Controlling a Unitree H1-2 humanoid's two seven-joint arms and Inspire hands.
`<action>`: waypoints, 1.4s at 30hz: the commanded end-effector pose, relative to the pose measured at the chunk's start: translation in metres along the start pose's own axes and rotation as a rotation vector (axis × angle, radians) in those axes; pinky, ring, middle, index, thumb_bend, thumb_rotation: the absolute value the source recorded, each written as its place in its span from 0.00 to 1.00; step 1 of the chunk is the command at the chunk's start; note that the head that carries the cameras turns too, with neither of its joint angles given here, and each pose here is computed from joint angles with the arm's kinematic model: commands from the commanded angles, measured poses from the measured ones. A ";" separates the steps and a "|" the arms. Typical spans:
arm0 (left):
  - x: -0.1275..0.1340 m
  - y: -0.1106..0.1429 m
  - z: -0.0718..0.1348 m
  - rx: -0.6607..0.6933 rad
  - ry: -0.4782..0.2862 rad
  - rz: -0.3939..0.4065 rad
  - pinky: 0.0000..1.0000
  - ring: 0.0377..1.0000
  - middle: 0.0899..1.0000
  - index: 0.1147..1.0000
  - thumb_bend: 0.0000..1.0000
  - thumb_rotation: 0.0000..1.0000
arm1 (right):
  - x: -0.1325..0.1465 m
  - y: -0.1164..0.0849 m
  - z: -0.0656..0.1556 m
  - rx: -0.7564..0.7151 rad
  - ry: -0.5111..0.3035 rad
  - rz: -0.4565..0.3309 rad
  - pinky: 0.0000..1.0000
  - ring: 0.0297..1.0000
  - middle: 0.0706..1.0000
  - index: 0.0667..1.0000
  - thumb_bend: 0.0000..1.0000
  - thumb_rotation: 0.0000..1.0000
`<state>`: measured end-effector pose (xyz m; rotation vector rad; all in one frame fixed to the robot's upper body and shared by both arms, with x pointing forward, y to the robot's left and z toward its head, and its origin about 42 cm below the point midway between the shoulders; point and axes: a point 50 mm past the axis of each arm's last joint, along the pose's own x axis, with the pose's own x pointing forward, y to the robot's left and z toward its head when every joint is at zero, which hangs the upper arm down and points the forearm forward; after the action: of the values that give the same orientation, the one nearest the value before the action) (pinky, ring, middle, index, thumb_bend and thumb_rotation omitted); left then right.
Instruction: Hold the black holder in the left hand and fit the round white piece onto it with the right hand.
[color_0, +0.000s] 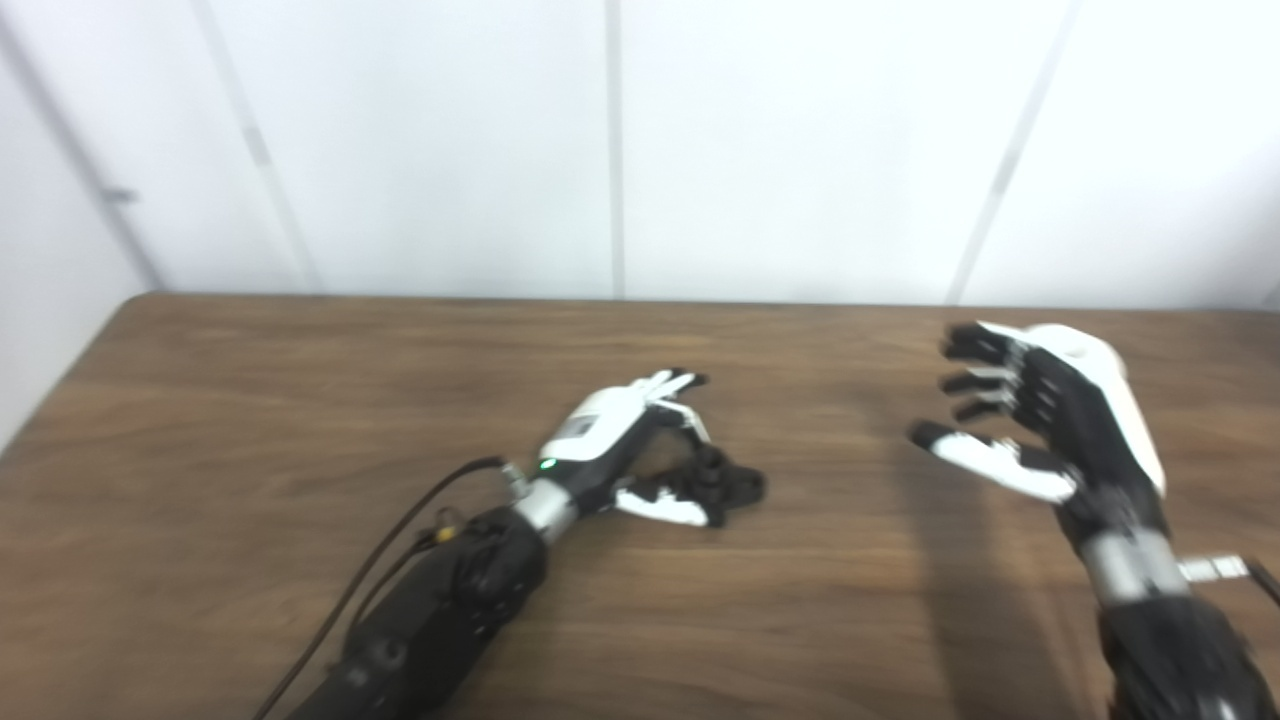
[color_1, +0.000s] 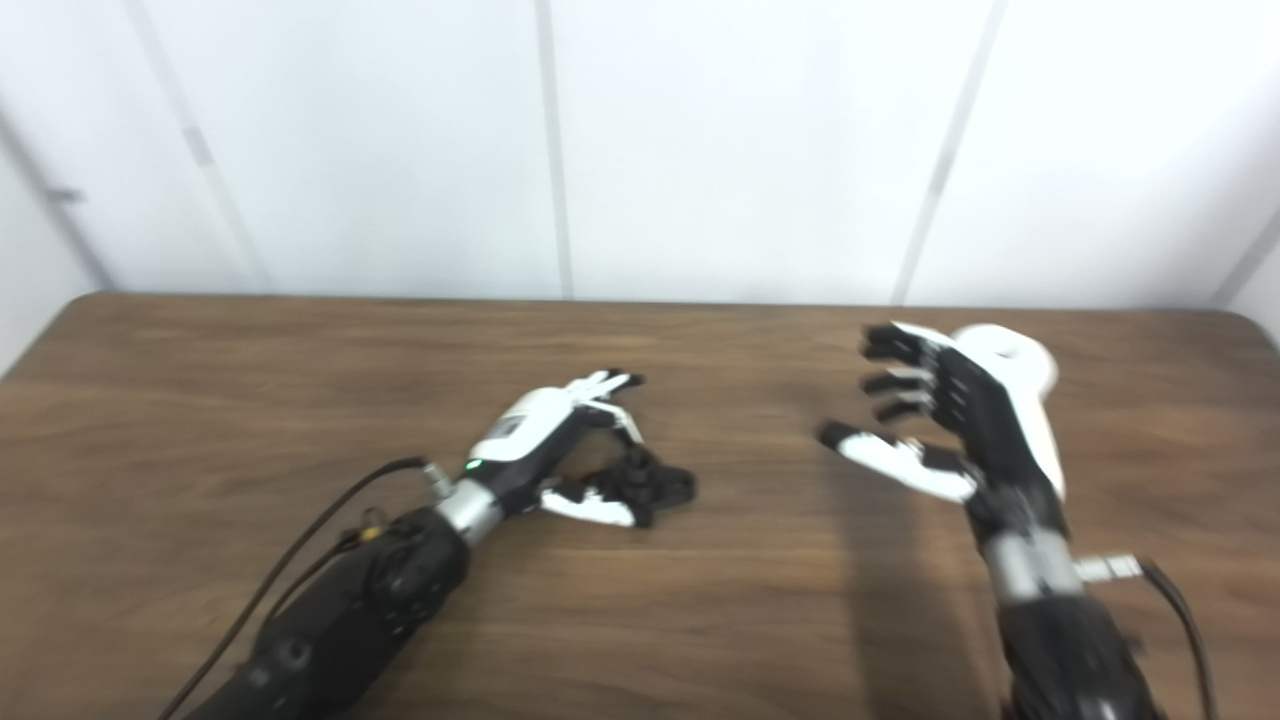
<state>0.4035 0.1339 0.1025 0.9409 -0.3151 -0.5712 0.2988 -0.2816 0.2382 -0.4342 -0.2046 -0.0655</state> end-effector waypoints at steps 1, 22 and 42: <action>-0.031 -0.059 -0.015 0.056 0.131 -0.237 1.00 1.00 0.93 0.41 0.52 0.06 | 0.019 -0.017 0.034 -0.117 -0.085 -0.030 0.51 0.64 0.75 0.73 0.74 0.22; -0.057 -0.045 -0.071 0.065 0.160 -0.233 1.00 1.00 0.92 0.41 0.52 0.06 | 0.139 -0.109 0.085 -1.171 0.259 0.046 0.81 0.96 1.00 0.87 0.92 0.31; -0.064 -0.043 -0.071 0.039 0.146 -0.215 1.00 1.00 0.92 0.42 0.52 0.06 | 0.180 -0.118 0.070 -1.235 0.635 0.264 0.74 1.00 1.00 0.94 1.00 0.42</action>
<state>0.4201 0.1595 0.0994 0.9600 -0.3712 -0.6110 0.4458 -0.3629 0.3523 -1.6102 0.6279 0.0176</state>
